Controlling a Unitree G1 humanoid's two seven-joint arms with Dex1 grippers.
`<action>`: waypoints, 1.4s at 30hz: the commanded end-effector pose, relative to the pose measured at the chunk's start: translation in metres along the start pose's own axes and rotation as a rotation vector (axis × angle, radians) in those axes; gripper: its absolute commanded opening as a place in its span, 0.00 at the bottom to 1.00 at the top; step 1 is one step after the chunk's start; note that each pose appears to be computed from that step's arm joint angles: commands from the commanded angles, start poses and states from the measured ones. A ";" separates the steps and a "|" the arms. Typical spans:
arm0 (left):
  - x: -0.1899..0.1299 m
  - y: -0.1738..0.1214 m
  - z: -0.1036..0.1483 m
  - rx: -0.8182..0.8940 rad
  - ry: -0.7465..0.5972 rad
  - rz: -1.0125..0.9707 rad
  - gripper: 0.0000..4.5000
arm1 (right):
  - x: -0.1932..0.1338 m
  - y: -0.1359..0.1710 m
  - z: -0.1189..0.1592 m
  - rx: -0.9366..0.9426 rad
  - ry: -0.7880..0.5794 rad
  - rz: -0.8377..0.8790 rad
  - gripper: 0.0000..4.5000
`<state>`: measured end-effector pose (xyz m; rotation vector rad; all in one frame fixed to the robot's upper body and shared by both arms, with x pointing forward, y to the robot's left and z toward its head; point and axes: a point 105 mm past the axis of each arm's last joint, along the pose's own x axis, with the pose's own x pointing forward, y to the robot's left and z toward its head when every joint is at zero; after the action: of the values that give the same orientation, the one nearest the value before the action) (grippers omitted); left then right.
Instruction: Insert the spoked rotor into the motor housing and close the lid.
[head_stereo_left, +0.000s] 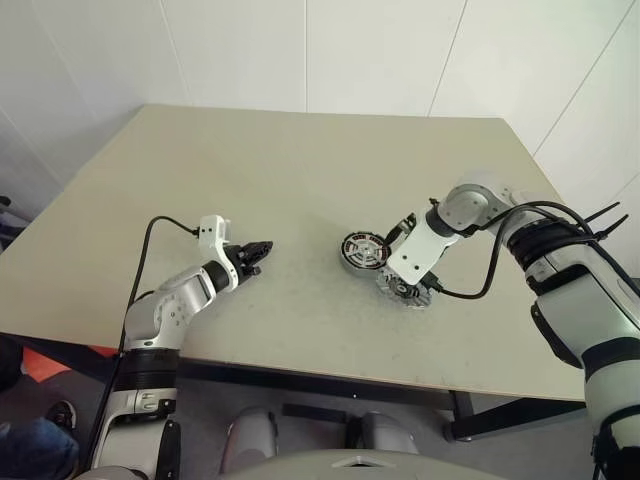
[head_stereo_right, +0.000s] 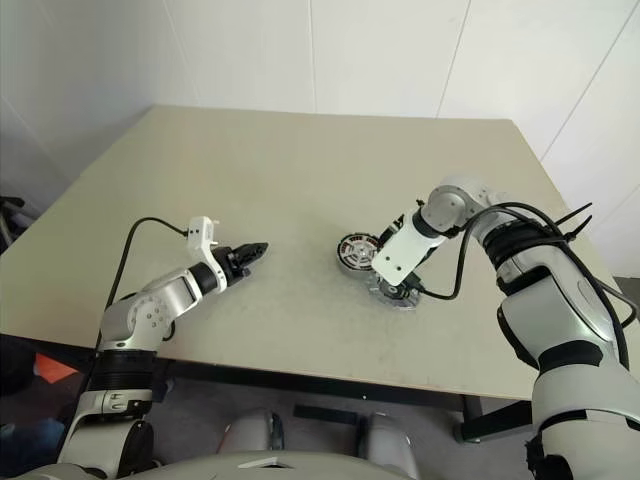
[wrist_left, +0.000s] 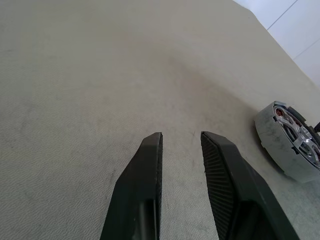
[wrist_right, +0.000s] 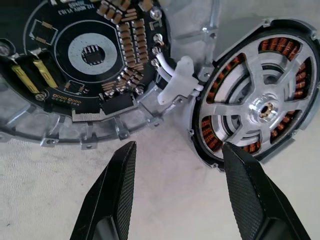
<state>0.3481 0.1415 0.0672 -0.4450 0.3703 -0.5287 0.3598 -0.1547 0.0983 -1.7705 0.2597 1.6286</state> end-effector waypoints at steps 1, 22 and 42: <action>-0.002 -0.006 0.016 0.035 -0.050 -0.015 0.29 | 0.003 -0.002 -0.002 0.014 0.001 -0.024 0.69; -0.004 0.000 0.018 0.048 -0.054 0.008 0.29 | 0.002 -0.023 0.007 0.012 -0.041 -0.124 0.00; -0.004 -0.004 -0.003 0.001 -0.051 0.017 0.29 | -0.058 -0.033 0.035 1.044 -0.453 -0.074 0.00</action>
<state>0.3417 0.1383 0.0556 -0.4688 0.3796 -0.4993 0.3522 -0.1297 0.1396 -0.7502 0.6431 1.3643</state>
